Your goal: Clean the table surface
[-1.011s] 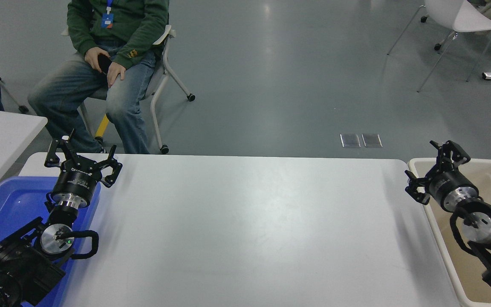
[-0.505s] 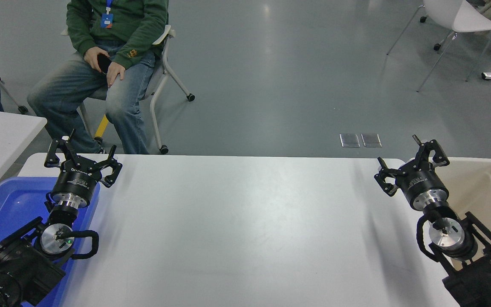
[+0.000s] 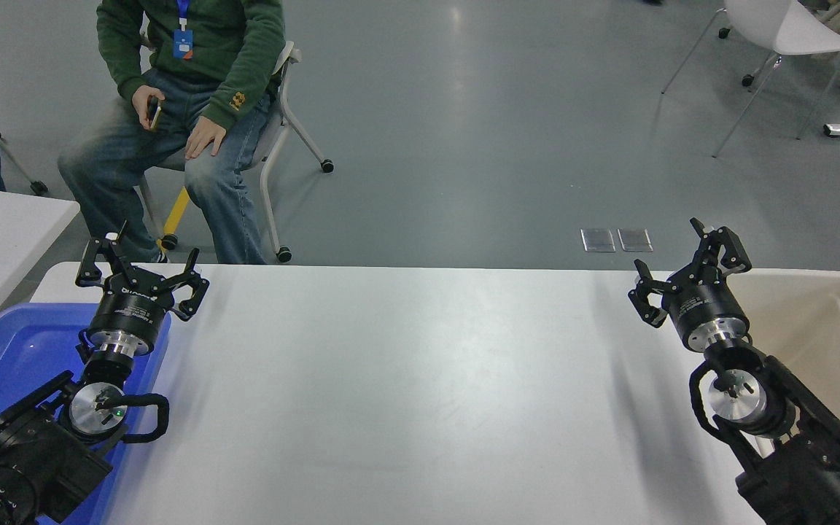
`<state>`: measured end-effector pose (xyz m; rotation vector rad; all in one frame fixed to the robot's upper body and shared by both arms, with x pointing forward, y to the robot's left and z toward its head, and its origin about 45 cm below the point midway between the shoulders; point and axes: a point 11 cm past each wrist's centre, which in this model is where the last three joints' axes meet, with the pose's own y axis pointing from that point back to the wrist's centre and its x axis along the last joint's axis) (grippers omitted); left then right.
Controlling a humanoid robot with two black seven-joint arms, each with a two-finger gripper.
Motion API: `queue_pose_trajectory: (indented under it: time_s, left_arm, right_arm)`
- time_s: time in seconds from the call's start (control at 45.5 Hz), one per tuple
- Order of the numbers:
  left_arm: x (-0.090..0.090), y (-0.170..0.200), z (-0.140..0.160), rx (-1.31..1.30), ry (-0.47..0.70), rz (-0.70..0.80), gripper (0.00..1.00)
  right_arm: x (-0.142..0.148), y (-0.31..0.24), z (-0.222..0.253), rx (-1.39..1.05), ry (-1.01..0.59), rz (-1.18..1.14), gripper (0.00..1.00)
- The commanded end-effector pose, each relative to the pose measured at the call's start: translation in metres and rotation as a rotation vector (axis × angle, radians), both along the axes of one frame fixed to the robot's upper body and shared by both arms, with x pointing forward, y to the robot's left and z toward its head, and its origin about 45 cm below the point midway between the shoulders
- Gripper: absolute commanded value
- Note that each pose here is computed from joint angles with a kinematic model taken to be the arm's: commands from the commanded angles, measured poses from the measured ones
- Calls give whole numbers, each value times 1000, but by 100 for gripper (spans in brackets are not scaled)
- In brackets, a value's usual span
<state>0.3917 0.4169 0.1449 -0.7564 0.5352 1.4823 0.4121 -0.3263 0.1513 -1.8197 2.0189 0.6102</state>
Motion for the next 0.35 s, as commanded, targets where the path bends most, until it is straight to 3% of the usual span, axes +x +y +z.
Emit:
queue_pose_trajectory:
  time_s: [0.0,0.33]
  left_arm:
    - [0,0,0,0,0,0,100]
    - [0,0,0,0,0,0,100]
  right_arm:
    - [8,8,0,4,-1,-12,100]
    - [5,4,-8,-3,20,-17,100]
